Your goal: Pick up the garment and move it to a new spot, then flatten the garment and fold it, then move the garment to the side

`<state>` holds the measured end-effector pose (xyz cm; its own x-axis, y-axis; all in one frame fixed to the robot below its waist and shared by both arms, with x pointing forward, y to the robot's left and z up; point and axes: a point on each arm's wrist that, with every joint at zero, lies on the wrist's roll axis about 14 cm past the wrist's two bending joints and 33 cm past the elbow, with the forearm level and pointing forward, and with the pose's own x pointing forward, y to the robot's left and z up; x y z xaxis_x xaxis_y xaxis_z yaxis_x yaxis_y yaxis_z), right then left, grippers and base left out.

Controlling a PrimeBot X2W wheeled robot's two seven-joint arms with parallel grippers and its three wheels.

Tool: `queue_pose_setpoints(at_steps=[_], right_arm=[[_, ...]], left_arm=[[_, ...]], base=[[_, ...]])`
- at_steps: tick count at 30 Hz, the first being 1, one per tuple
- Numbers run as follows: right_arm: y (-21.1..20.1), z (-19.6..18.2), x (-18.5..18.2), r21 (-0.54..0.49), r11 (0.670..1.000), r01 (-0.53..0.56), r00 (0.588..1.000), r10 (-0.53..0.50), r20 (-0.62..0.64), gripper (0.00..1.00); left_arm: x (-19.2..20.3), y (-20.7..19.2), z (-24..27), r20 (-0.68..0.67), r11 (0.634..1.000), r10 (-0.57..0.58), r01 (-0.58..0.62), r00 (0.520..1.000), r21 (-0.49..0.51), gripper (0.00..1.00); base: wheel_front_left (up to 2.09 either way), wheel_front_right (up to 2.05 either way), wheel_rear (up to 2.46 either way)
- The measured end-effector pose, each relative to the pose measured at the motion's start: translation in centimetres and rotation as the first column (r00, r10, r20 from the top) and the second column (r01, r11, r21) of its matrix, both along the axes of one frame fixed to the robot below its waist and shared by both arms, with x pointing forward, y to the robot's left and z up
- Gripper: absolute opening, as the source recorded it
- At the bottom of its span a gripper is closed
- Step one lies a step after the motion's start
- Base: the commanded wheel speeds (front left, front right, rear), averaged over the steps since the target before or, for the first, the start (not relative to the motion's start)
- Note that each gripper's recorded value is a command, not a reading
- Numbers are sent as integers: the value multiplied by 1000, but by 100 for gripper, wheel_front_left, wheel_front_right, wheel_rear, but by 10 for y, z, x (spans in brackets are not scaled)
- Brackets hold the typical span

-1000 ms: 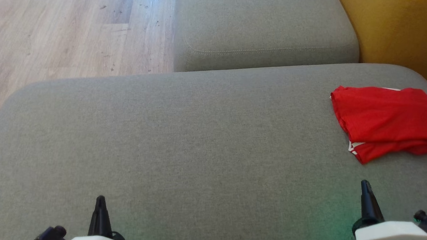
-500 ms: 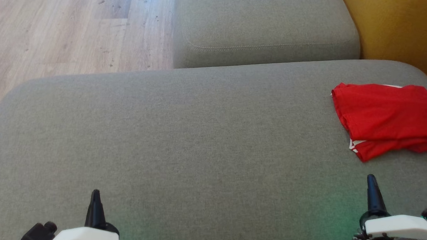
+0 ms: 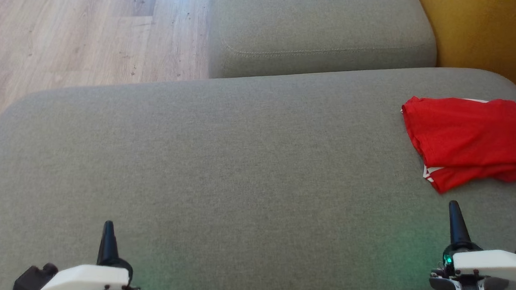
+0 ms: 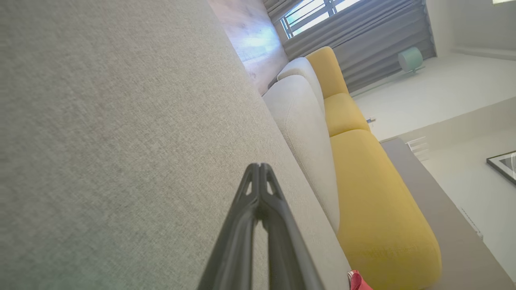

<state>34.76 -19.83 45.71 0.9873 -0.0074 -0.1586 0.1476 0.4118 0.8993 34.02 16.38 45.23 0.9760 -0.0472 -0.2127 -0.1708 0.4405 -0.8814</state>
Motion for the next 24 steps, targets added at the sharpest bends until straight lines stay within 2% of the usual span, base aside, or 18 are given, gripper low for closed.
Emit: queue_pose_setpoints(at_steps=[13, 24], right_arm=[[-2, 6, 9, 138, 990, 29, 999, -31, 15, 0], [-6, 8, 13, 252, 967, 48, 998, -54, 18, 0]], left_arm=[[12, 7, 7, 20, 989, 34, -31, 999, -142, 0], [20, 14, 12, 39, 961, 63, -50, 997, -272, 0]], base=[[0, 0, 0], [0, 0, 0]])
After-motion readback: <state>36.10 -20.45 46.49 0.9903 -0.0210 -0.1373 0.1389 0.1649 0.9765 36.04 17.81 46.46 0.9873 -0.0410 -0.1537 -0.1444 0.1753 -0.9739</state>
